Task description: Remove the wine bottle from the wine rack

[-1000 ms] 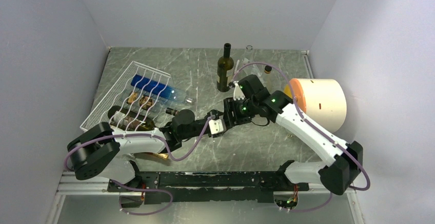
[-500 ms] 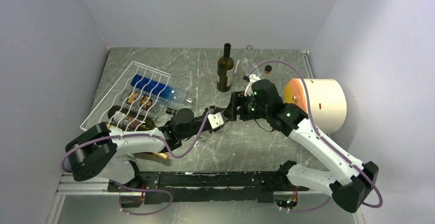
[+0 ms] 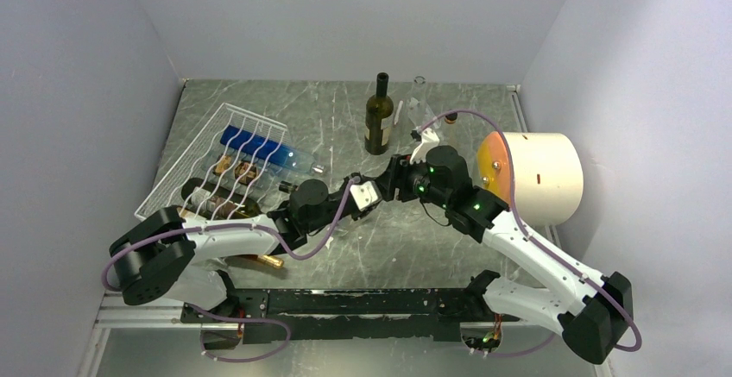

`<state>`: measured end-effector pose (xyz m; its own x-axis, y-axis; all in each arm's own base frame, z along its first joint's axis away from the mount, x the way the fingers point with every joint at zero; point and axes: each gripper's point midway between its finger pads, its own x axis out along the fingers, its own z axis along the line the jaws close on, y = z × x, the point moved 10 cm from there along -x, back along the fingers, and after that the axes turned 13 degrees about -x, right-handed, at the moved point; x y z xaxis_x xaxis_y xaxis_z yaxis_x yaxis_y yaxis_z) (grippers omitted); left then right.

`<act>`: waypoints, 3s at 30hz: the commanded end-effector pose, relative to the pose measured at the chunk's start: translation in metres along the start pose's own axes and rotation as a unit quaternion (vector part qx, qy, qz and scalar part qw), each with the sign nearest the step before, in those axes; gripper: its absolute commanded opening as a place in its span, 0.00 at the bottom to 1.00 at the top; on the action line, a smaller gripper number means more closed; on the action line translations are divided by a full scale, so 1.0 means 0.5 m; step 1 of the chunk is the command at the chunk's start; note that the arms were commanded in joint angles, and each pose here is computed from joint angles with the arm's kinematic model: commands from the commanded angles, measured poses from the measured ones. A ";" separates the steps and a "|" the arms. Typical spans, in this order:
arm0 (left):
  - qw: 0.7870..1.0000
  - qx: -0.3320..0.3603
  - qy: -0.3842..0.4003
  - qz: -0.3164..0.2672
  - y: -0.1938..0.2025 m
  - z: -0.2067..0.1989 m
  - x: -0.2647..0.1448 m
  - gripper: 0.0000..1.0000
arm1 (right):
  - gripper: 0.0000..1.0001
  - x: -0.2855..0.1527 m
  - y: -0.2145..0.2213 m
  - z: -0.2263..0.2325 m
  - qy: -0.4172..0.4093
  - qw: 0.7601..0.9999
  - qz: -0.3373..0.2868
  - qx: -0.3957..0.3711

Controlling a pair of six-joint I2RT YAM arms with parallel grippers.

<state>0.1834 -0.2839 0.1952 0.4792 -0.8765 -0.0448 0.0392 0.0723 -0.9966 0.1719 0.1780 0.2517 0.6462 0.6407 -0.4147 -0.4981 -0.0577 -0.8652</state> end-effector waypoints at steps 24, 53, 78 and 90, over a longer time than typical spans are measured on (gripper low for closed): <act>0.989 -0.015 -0.119 -0.081 -0.182 0.059 -0.076 0.99 | 0.00 -0.007 -0.189 -0.034 0.211 0.968 -0.106 -0.086; 0.935 -0.037 -0.331 -0.121 -0.252 0.215 -0.203 0.98 | 0.04 0.164 -0.262 -0.107 0.358 0.913 -0.116 -0.160; 0.884 -0.028 -0.443 -0.147 -0.263 0.265 -0.281 0.99 | 0.89 0.012 -0.281 -0.019 0.179 0.965 -0.120 -0.150; 0.860 -0.048 -0.487 -0.148 -0.258 0.303 -0.306 0.99 | 0.90 0.086 -0.101 0.153 -0.034 0.989 -0.021 -0.140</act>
<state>0.2373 -0.0889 0.3349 0.9716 -0.0545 0.2301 0.2204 -0.1437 -0.9648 0.2032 0.2344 0.3332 0.7593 0.5789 -0.2972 -0.2004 -0.2265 -0.9532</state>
